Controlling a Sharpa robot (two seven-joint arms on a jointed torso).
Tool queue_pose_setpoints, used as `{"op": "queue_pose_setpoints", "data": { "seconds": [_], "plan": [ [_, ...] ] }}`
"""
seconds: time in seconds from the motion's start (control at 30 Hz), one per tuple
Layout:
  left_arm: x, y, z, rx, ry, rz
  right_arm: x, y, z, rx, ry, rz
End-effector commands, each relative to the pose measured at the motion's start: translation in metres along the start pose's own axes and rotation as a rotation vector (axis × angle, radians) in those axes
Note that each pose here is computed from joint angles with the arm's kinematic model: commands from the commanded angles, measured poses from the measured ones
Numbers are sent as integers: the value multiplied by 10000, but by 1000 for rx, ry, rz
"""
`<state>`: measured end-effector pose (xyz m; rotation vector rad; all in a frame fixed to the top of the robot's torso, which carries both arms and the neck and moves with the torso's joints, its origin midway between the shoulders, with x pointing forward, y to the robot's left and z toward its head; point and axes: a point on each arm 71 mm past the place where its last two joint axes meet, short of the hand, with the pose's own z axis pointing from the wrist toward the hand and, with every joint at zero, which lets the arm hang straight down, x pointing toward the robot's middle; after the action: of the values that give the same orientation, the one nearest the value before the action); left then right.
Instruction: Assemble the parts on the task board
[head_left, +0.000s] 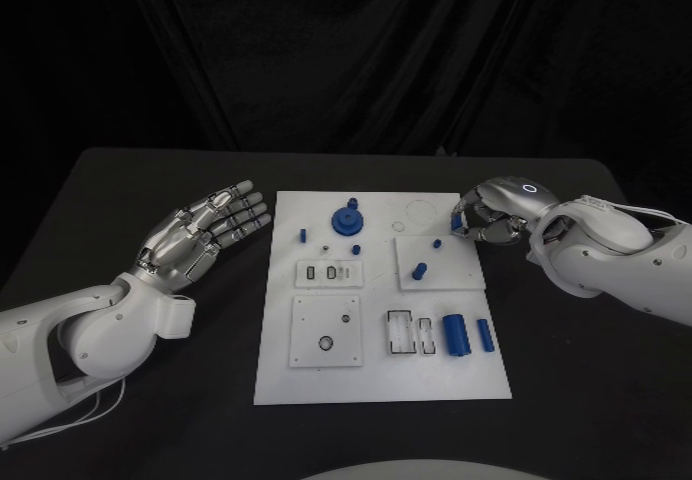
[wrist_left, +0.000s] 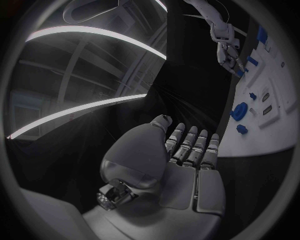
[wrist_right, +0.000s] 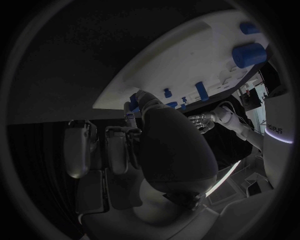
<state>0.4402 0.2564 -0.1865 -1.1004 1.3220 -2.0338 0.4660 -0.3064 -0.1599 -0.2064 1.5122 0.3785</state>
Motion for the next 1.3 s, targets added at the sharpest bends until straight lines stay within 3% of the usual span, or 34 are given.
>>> {"op": "queue_pose_setpoints", "data": {
  "seconds": [0.03, 0.13, 0.3, 0.47, 0.57, 0.87, 1.3],
  "plan": [
    [15, -78, -10, 116, 10, -9, -170, 155, 0, -32, -92, 37],
    [18, -76, -9, 115, 10, -9, -291, 384, 20, -85, -110, 54],
    [29, -65, 4, 112, 14, -11, -359, 794, 63, -191, -120, 72],
    [36, -55, 14, 107, 17, -13, -282, 1155, 90, -278, -90, 82],
    [35, -56, 11, 105, 16, -12, -159, 1313, 106, -305, -55, 72],
    [34, -50, 19, 103, 18, -13, 175, 1540, 188, -316, 18, 18],
    [34, -32, 45, 96, 21, -15, 346, 1629, 244, -292, 64, -8]
  ]
}}
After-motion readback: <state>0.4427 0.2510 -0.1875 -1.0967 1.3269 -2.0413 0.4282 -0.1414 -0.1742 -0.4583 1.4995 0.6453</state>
